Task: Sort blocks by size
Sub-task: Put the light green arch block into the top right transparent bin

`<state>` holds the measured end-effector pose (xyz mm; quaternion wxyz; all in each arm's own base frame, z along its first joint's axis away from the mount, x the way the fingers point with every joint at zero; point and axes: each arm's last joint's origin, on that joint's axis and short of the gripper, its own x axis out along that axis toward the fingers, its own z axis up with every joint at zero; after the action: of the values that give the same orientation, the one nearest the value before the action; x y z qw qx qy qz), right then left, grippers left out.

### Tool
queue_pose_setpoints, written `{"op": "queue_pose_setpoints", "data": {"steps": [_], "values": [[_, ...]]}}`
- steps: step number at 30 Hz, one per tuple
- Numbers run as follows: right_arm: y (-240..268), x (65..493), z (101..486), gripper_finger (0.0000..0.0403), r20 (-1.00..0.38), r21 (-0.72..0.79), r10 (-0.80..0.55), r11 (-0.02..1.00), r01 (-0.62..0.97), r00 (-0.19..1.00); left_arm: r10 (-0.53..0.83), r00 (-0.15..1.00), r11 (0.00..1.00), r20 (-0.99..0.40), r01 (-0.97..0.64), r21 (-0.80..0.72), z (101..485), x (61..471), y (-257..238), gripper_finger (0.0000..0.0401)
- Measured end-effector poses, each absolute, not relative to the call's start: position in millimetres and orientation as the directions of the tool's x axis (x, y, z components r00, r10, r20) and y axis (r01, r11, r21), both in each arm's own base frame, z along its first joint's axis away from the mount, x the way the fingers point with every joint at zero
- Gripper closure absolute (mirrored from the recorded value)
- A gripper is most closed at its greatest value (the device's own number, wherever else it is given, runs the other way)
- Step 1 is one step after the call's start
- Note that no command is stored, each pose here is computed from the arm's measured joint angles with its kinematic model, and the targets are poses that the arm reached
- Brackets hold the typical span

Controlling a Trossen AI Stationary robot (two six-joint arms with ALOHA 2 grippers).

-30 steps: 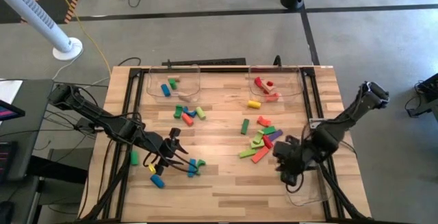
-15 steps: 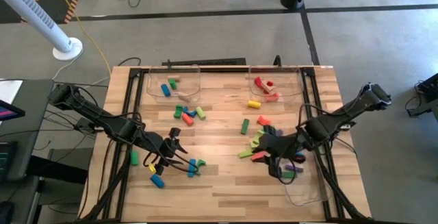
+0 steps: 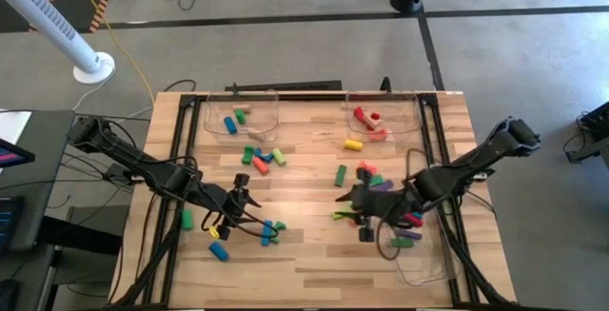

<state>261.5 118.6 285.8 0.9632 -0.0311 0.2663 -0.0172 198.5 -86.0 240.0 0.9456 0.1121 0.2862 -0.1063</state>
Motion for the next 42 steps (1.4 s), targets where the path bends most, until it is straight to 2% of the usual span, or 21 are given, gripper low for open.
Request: {"op": "queue_pose_setpoints", "data": {"steps": [10, 18, 22, 27, 37, 42], "values": [[129, 305, 224, 0.0227, -0.599, -0.146, -0.101, 0.989, 0.016, 0.795, -0.101, 0.813, 0.966, -0.573, 0.217, 0.138, 239, 198, -85, 0.0218], [133, 342, 188, 0.0227, -0.521, -0.209, -0.050, 0.975, -0.071, 0.852, -0.096, 0.809, 0.968, -0.580, 0.212, 0.135, 238, 197, -84, 0.0218], [120, 360, 186, 0.0227, -0.482, -0.211, -0.084, 0.977, -0.022, 0.872, -0.088, 0.805, 0.968, -0.587, 0.209, 0.141, 237, 197, -84, 0.0218], [93, 381, 186, 0.0227, -0.456, -0.125, -0.156, 0.986, 0.110, 0.876, -0.043, 0.795, 0.972, -0.605, 0.173, 0.158, 235, 195, -82, 0.0218], [53, 392, 186, 0.0227, -0.452, -0.071, -0.246, 0.968, 0.240, 0.858, 0.243, 0.802, 0.939, -0.545, -0.054, 0.339, 235, 191, -77, 0.0218], [42, 392, 183, 0.0227, -0.479, -0.067, -0.271, 0.960, 0.272, 0.835, 0.257, 0.800, 0.934, -0.542, -0.061, 0.352, 235, 190, -78, 0.0218]]}}
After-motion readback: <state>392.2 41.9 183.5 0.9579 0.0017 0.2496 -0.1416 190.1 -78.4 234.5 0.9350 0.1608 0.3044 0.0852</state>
